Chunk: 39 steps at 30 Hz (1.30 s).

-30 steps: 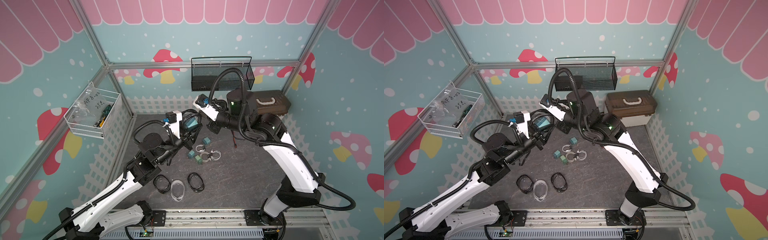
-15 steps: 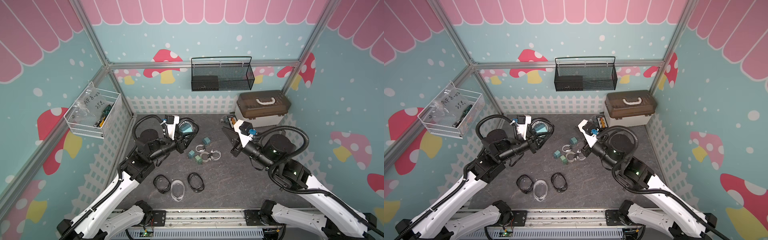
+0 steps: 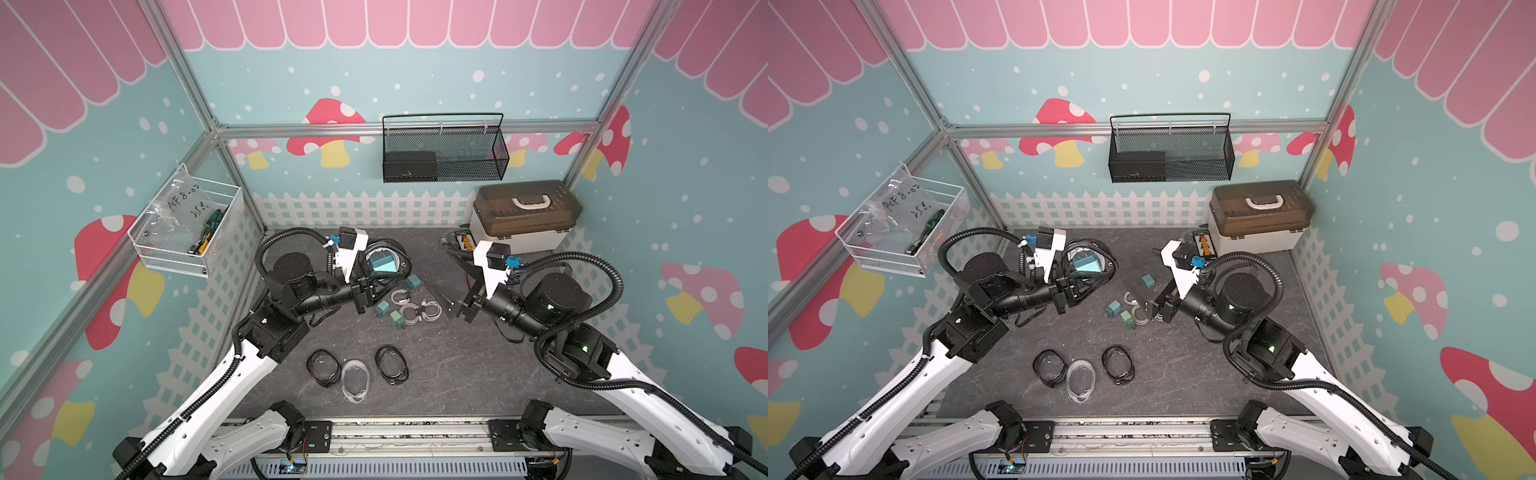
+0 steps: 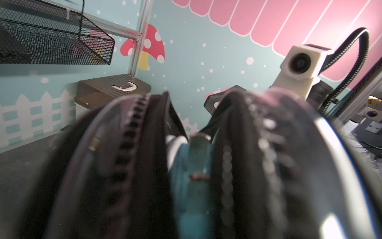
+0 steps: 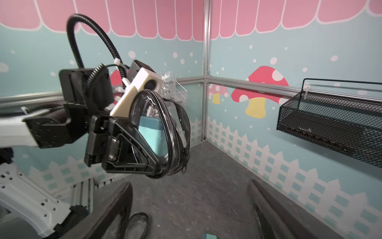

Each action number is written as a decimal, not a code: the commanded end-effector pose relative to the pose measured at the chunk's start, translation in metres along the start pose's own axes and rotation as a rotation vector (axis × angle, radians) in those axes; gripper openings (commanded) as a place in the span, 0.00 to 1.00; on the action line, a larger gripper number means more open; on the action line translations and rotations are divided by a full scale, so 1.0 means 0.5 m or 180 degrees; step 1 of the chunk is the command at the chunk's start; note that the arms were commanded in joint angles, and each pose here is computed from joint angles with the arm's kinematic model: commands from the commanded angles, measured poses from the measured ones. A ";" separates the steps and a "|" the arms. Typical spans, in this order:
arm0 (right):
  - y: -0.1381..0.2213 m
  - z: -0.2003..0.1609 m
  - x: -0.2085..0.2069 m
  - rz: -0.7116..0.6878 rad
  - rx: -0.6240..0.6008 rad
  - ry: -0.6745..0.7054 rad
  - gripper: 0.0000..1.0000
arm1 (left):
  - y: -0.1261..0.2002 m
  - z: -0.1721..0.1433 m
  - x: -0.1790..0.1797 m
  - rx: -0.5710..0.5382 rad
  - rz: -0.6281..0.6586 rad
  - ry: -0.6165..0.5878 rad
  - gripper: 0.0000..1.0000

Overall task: Pack away charging kits
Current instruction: Zip the zipper on the storage bag.

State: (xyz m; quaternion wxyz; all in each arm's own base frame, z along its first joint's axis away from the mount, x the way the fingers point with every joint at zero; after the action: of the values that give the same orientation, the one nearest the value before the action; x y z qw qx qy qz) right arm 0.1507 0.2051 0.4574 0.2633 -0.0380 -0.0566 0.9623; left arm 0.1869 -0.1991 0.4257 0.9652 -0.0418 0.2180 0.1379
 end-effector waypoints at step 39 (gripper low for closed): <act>-0.068 0.019 0.025 0.0643 -0.0503 -0.0578 0.00 | -0.005 0.028 -0.141 0.0011 -0.0662 -0.0790 0.48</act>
State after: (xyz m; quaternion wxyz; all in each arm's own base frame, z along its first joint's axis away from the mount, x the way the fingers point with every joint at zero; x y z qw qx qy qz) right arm 0.1483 0.2356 0.4710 0.1435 0.0174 -0.1400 0.9795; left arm 0.1515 -0.2234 0.4465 0.9891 -0.0078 0.1227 0.0808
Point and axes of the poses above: each gripper's point midway between its finger pads, its own y axis back along the fingers, its own x axis along the line the jaws close on, z = x × y, the point moved 7 cm from there along y, back along the fingers, and after that the axes turned 4 degrees about y, right-handed, at the moved point
